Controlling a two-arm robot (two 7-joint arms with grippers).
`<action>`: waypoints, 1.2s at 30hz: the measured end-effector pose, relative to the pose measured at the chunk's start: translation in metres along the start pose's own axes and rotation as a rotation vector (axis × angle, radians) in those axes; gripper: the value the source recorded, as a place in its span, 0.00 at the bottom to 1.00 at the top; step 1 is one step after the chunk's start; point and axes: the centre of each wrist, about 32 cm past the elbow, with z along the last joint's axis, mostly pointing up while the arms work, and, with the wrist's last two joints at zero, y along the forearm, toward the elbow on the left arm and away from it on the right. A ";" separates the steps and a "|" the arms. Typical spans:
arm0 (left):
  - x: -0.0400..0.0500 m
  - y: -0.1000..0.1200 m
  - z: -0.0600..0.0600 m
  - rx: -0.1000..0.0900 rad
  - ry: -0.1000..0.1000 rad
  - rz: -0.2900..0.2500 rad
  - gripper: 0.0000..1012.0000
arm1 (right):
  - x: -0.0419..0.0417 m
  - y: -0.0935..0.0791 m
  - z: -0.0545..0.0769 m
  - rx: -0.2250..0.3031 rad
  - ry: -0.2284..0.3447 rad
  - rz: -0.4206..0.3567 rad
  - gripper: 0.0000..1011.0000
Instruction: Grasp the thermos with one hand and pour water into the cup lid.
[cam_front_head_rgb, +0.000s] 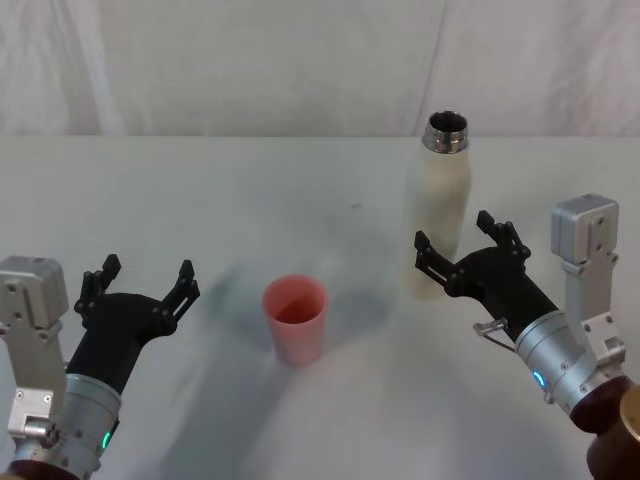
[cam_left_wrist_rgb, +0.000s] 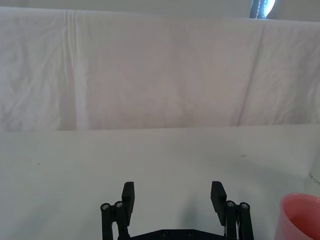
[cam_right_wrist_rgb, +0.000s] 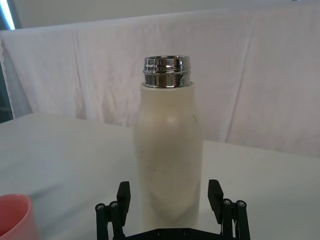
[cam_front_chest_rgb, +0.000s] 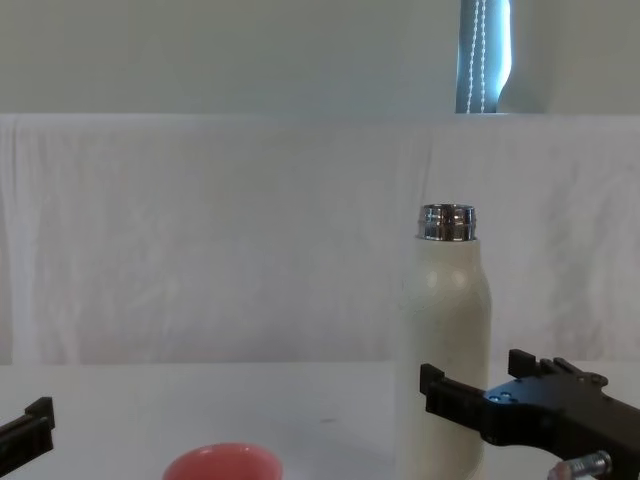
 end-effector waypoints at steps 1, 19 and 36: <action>0.0000 0.000 0.000 0.000 0.000 0.000 0.99 | 0.0004 0.001 0.000 0.001 0.001 0.000 0.99; 0.0000 0.000 0.000 0.000 0.000 0.000 0.99 | 0.0020 0.017 -0.002 0.000 0.010 0.015 0.99; 0.0000 0.000 0.000 0.000 0.000 0.000 0.99 | 0.0088 0.031 -0.002 -0.009 0.004 0.037 0.99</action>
